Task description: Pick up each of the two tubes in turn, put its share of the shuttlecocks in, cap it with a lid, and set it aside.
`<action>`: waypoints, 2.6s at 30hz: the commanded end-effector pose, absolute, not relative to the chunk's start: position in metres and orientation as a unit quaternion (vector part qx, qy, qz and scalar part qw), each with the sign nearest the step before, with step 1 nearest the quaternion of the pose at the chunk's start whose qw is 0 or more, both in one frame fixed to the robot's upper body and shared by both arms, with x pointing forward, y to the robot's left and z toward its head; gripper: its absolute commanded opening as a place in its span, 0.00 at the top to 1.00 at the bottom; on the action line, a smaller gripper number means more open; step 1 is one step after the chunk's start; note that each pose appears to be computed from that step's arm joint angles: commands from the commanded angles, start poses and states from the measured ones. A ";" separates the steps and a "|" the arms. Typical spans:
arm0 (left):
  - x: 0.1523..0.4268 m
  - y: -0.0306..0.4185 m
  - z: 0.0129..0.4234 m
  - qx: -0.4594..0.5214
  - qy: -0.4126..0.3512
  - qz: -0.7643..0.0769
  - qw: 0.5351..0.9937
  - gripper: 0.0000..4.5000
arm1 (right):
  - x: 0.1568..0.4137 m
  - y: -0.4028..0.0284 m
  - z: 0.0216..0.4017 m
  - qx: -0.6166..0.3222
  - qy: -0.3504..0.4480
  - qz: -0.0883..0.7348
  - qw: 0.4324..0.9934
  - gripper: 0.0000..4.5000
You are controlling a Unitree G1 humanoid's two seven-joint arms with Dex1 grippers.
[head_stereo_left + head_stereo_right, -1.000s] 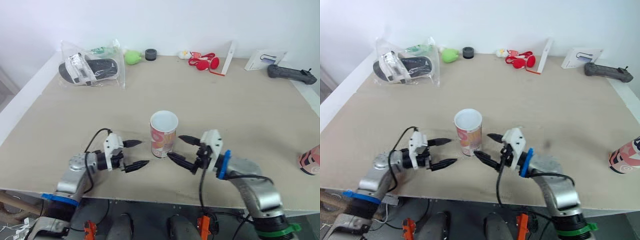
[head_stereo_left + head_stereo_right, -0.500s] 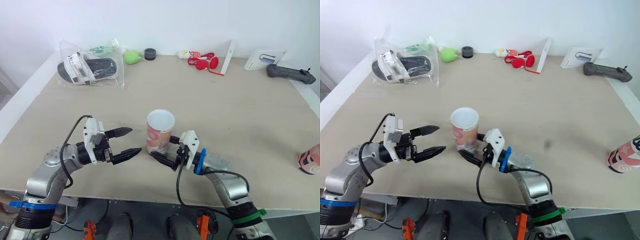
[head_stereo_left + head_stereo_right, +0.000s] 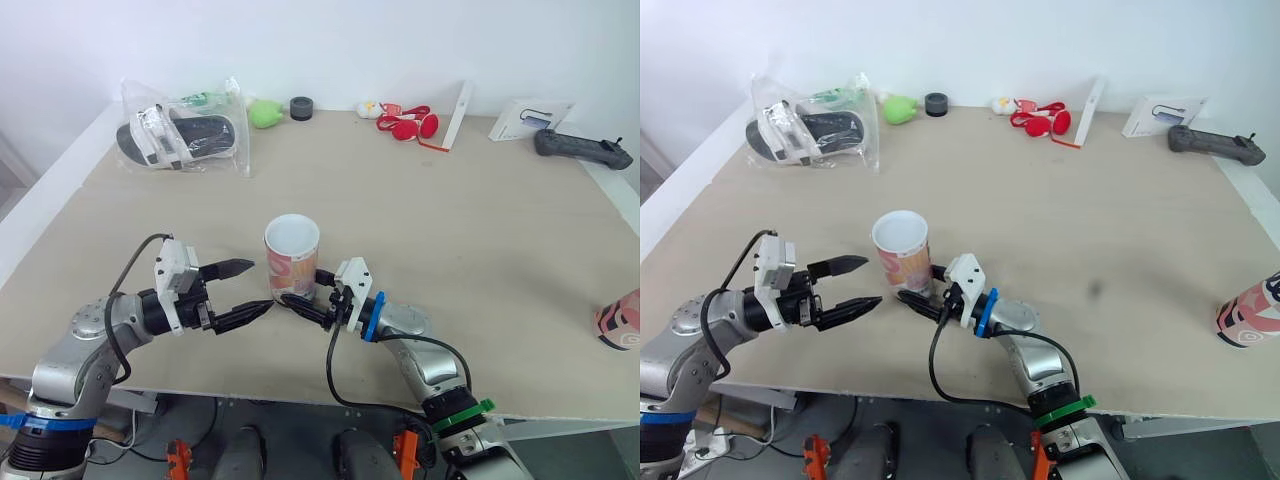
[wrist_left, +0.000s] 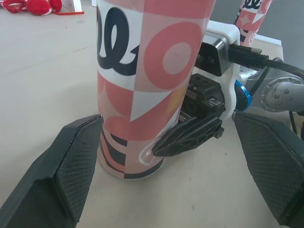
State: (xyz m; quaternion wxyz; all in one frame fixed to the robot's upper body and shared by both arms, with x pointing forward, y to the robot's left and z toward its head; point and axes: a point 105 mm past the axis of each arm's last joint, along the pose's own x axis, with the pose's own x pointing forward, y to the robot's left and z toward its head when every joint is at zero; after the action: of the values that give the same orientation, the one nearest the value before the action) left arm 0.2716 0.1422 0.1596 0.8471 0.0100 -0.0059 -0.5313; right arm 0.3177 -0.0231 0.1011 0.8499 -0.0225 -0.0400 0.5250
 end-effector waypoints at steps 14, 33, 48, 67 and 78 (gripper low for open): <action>0.307 0.054 0.200 0.006 -0.081 -0.612 0.787 0.00 | 0.337 -0.222 0.172 0.028 -0.169 0.009 0.985 0.33; 0.329 -0.043 0.227 -0.019 -0.163 -0.648 0.744 0.00 | 0.308 -0.359 0.125 0.032 -0.117 -0.349 0.929 0.33; 0.331 -0.011 0.212 -0.004 -0.153 -0.621 0.769 0.00 | 0.294 -0.350 0.128 0.004 -0.116 -0.303 0.946 0.02; 0.334 0.122 0.167 0.060 -0.083 -0.426 0.899 0.00 | 0.291 -0.193 0.142 -0.053 0.032 0.273 0.960 0.02; 0.301 0.153 0.154 0.077 -0.047 -0.383 0.919 0.00 | 0.310 -0.178 0.136 -0.035 0.031 0.316 0.948 0.02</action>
State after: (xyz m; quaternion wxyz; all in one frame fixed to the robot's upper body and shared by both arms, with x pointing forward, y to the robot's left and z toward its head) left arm 0.3040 0.1510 0.1364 0.9196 0.0653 -0.0208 -0.3868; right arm 0.3080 -0.1803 0.1250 0.9477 -0.0291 0.0579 0.3125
